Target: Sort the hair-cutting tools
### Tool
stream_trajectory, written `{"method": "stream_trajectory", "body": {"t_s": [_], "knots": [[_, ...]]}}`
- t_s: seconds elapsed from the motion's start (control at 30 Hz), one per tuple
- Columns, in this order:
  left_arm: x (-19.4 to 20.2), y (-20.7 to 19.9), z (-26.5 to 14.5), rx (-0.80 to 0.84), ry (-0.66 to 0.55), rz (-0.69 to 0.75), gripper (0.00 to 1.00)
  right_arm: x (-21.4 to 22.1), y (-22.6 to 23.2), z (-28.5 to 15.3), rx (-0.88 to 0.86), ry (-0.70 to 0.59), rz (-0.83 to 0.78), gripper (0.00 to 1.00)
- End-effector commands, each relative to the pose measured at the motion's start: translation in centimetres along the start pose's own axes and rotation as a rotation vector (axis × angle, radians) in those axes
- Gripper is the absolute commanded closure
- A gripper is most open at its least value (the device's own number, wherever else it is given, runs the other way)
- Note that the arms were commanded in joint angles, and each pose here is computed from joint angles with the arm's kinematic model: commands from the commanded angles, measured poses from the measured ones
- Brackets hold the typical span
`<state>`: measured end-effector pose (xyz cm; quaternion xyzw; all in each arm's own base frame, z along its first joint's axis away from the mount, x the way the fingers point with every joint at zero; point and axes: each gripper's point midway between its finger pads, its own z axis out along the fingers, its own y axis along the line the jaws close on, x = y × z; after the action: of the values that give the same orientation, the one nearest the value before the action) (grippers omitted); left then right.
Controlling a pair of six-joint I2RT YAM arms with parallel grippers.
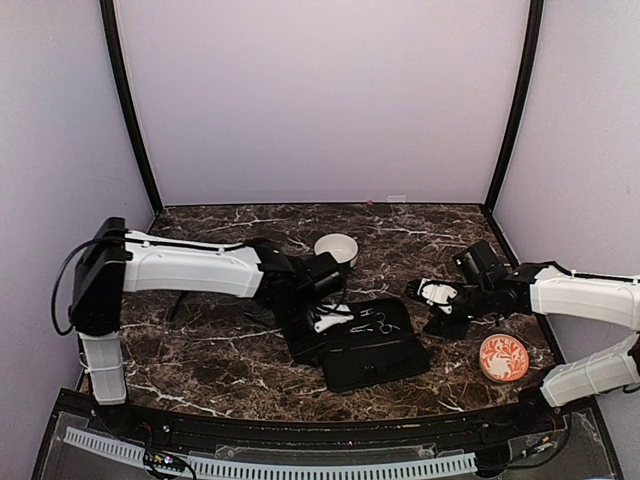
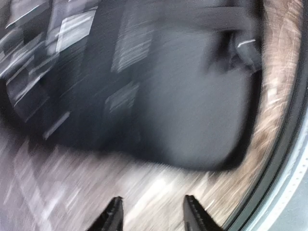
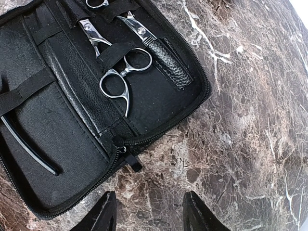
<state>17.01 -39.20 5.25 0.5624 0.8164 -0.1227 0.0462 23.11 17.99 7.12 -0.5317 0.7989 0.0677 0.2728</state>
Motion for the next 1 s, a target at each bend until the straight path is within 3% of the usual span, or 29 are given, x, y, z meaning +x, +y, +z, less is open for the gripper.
{"method": "stream_trajectory", "body": {"t_s": [0.0,0.2,0.33,0.53,0.77,0.97], "knots": [[4.7,10.0,-7.6,-0.340,-0.100,-0.292,0.50,-1.1,-0.7,-0.4,0.017,-0.029,-0.008,0.53],[13.9,19.3,-11.9,-0.612,-0.032,-0.647,0.26,-1.1,-0.5,-0.4,0.011,-0.030,-0.010,0.53],[18.6,23.1,-13.1,-0.666,-0.009,-0.827,0.21,-1.2,-0.7,-0.5,0.020,-0.034,-0.010,0.53],[23.0,25.9,-12.3,-0.629,0.025,-0.969,0.35,-1.2,-0.8,-0.6,0.025,-0.032,-0.010,0.53],[28.1,26.2,-9.8,-0.460,0.073,-1.129,0.54,-0.9,-0.7,-0.5,0.026,-0.025,-0.013,0.53],[28.1,26.1,-8.4,-0.383,0.063,-1.155,0.64,-0.8,-0.6,-0.1,0.015,-0.015,-0.014,0.53]]}}
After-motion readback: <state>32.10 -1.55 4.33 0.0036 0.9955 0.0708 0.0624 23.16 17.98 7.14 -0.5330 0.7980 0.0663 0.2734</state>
